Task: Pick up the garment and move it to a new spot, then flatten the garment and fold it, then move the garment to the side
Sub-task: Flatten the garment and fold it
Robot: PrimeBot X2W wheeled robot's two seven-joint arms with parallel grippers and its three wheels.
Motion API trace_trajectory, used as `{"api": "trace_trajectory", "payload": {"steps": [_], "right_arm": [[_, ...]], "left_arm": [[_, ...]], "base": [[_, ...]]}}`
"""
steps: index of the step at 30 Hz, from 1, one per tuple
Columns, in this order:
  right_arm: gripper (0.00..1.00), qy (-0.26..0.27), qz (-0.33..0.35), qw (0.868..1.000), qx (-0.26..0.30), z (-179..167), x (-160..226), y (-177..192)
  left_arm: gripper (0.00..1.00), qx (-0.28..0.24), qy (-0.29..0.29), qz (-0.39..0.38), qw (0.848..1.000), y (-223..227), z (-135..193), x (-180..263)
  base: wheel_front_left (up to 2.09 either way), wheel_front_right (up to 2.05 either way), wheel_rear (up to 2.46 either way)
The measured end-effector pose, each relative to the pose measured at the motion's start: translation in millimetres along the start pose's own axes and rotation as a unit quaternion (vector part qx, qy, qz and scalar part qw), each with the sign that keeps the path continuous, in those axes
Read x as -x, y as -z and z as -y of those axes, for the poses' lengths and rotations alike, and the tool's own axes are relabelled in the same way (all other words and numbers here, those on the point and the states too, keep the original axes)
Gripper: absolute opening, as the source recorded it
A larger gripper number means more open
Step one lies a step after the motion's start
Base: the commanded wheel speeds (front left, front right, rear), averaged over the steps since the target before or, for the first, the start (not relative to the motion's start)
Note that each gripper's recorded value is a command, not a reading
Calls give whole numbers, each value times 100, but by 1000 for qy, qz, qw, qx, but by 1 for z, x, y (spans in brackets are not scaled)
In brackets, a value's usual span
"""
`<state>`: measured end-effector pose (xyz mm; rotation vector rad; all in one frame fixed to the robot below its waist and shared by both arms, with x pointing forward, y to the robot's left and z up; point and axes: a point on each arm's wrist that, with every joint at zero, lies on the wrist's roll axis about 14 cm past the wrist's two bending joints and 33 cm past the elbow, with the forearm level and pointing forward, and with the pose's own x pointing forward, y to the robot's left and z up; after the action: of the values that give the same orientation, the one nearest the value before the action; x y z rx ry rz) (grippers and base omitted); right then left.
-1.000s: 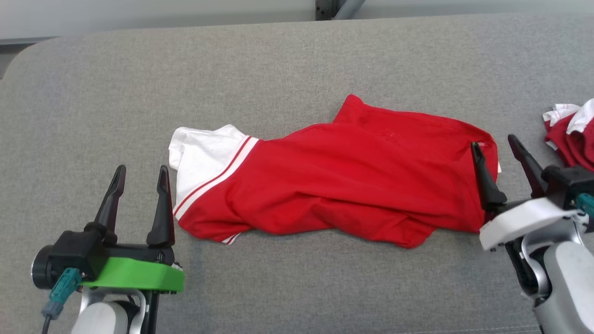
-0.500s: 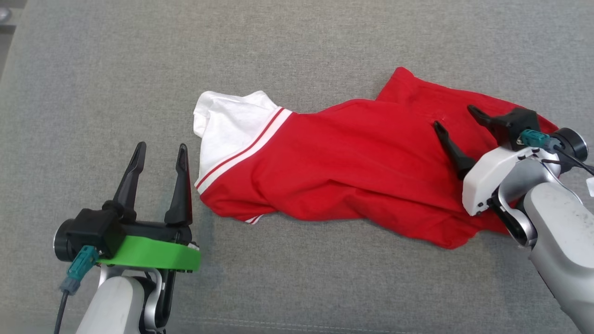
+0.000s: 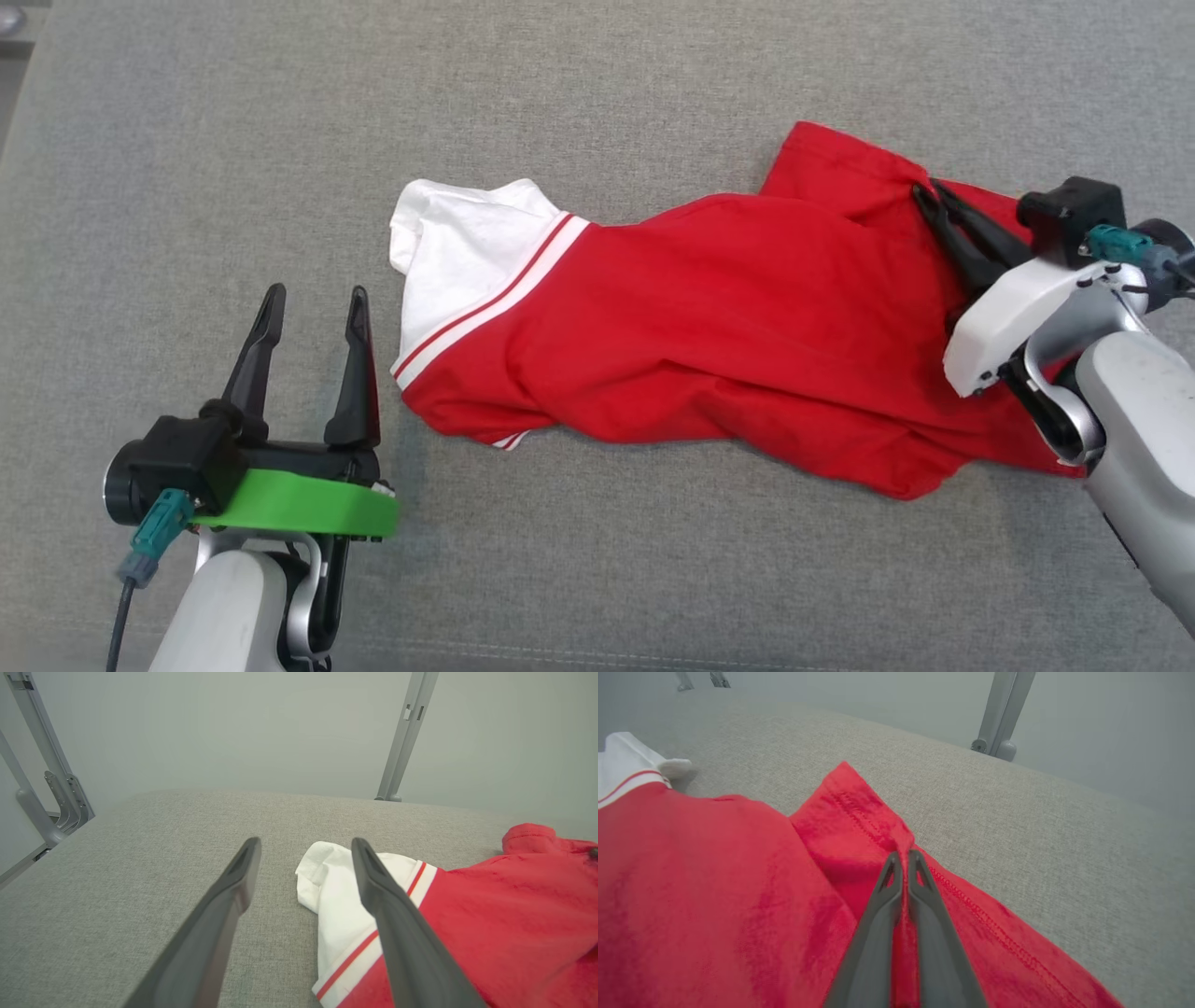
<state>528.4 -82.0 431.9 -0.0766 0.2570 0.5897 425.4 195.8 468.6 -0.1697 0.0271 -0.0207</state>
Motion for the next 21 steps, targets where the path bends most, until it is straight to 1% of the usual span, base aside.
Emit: {"api": "trace_trajectory", "payload": {"steps": [5,8,11,16,21], "right_arm": [[0,33,65,997,-10,21,14,-37],[0,60,91,993,-48,35,29,-48],[0,96,93,988,-80,54,49,-46],[0,162,66,979,-106,87,82,-20],[0,179,-1,972,-150,82,91,30]], "left_arm": [[100,1,11,6,1000,-2,7,-5],[100,1,19,10,1000,-4,12,-7],[100,1,25,13,1000,-6,16,-9],[100,2,34,15,999,-6,21,-11],[100,0,34,11,999,-3,20,-12]], "base": [[0,0,0],[0,0,0],[0,0,0],[0,0,0],[0,0,0]]}}
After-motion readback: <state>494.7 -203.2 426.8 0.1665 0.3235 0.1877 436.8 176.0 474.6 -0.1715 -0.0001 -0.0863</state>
